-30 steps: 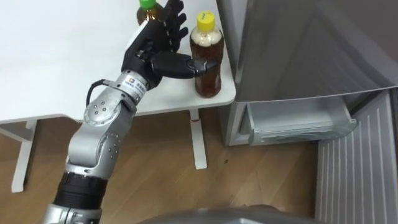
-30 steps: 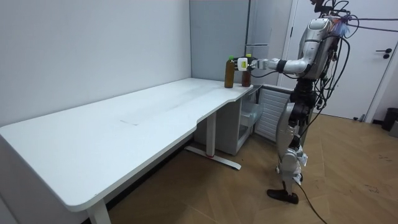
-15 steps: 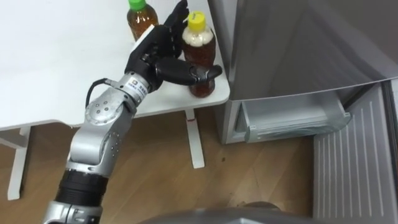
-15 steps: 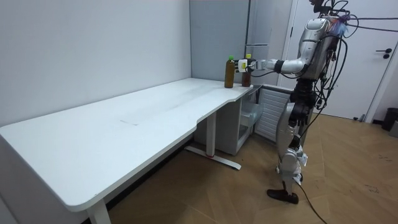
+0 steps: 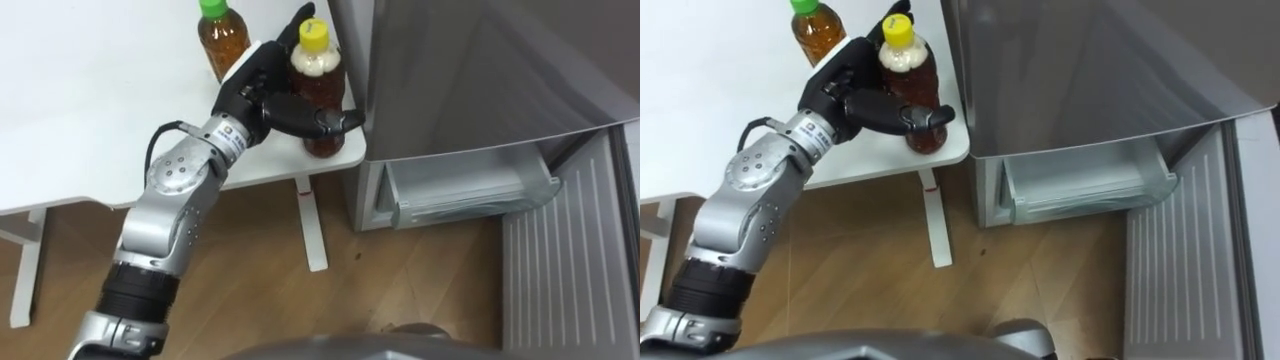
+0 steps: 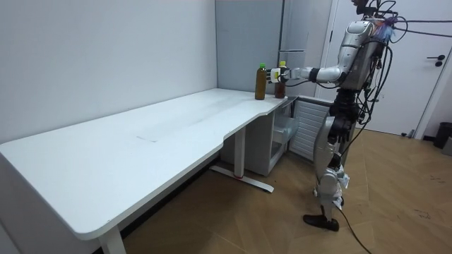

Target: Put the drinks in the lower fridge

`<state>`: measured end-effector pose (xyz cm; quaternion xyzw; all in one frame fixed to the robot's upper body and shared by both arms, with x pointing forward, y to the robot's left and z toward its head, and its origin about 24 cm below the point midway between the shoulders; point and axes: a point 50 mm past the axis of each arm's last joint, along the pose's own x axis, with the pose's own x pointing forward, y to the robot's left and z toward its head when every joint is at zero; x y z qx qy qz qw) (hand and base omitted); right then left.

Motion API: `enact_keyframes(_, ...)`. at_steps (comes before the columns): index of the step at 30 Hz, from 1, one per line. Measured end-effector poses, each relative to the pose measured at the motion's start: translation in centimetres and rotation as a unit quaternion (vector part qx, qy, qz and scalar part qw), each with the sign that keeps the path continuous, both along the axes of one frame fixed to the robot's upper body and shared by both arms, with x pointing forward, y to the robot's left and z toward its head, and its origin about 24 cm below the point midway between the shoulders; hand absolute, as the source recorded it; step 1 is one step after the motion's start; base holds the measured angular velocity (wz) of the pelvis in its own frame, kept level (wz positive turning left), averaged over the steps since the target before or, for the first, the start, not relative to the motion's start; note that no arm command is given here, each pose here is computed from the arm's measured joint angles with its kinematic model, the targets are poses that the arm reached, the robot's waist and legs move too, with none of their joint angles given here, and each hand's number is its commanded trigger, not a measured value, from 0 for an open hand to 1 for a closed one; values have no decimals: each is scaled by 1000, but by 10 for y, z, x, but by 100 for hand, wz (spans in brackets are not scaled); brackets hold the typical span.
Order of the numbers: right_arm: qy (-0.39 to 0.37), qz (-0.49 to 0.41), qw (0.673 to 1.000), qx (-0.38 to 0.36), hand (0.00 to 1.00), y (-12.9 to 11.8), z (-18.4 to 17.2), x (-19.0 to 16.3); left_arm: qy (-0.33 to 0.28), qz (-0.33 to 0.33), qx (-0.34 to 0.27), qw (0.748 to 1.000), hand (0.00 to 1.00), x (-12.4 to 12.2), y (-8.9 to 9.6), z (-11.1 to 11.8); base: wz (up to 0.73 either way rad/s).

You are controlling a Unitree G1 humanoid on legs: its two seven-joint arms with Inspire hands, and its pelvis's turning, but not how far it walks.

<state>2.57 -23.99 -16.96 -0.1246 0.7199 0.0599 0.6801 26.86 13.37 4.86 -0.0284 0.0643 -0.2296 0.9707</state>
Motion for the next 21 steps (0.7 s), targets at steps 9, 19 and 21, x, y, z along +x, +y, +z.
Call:
enact_keyframes(9,-1,0,1000,2,0,0,0,1,-1,-7,4,1000,100,0,-1,0,0)
enact_keyframes(19,-2,2,1000,-2,0,-1,0,2,4,-8,15,1000,100,-1,0,-2,-1)
enact_keyframes(21,-1,2,1000,-1,0,0,0,2,6,-9,14,1000,100,-1,0,-2,0)
